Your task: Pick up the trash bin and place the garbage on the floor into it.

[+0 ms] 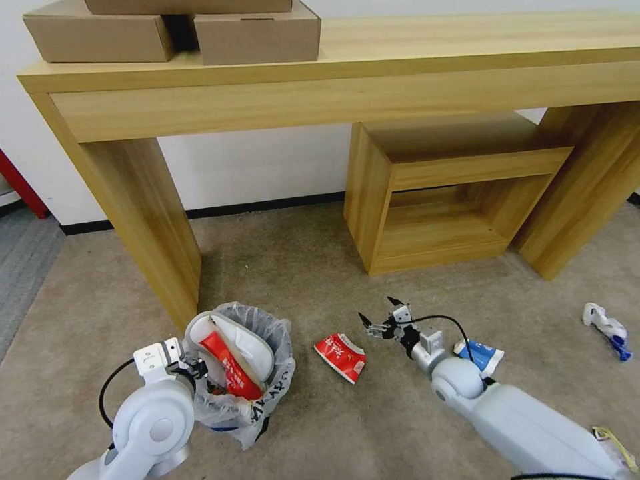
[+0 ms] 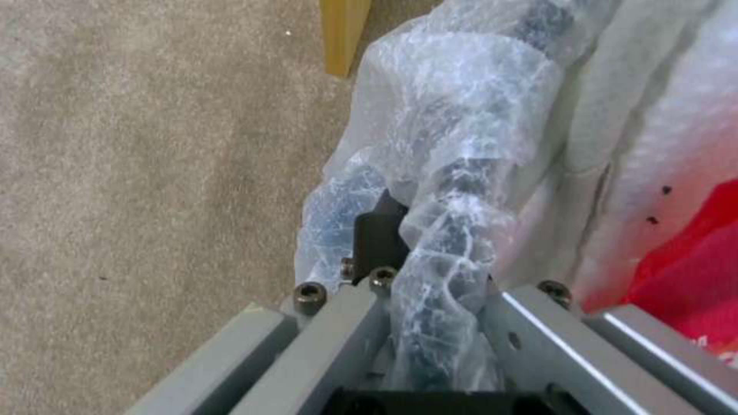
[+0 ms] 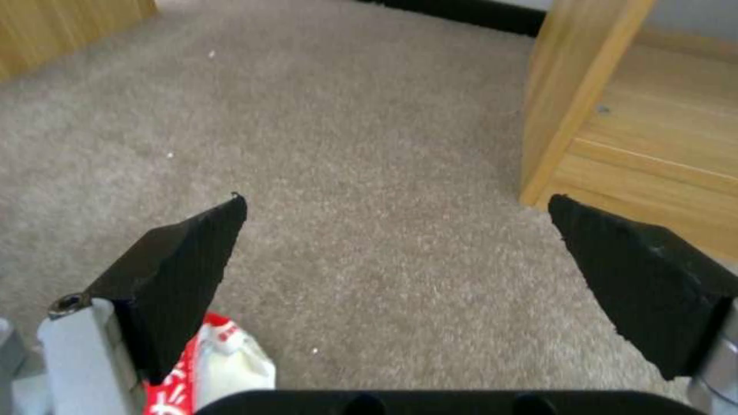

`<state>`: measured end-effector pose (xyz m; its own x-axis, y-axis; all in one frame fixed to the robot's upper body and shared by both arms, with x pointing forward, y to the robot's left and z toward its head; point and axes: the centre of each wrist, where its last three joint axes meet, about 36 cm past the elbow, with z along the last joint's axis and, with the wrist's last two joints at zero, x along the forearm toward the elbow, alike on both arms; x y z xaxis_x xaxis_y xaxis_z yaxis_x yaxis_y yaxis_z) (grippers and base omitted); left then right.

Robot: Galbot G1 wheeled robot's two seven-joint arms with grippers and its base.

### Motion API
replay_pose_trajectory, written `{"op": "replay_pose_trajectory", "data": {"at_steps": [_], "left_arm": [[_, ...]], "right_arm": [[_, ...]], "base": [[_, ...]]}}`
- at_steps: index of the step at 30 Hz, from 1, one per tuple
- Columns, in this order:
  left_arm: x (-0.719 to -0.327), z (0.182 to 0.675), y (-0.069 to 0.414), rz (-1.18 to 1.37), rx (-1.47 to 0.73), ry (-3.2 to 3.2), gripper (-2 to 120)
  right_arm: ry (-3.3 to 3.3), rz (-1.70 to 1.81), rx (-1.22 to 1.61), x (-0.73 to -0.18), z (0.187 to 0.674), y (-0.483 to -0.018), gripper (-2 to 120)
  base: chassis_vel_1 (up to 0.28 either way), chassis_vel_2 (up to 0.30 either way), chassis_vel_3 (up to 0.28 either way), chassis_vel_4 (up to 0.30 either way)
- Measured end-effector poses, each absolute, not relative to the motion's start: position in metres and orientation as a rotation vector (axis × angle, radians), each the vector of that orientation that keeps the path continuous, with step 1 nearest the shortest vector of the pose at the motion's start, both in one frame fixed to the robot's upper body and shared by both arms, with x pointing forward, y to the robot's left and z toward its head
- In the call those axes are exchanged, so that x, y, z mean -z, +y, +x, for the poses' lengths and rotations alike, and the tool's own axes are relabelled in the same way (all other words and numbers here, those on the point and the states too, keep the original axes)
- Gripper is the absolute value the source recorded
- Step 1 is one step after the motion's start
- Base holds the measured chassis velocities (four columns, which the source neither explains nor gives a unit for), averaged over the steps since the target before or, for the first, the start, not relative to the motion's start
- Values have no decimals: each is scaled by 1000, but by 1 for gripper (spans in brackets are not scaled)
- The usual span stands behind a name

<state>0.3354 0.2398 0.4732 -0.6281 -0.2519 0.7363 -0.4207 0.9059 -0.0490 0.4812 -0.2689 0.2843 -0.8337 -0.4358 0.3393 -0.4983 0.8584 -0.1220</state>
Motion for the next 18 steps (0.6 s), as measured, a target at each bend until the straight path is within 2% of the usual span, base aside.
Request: {"op": "replay_pose_trajectory", "data": {"at_steps": [18], "left_arm": [[-466, 355, 242, 502, -271, -2259, 0]], "right_arm": [[-2489, 793, -352, -238, 458, -242, 100]], "base": [[0, 0, 0, 0]]}}
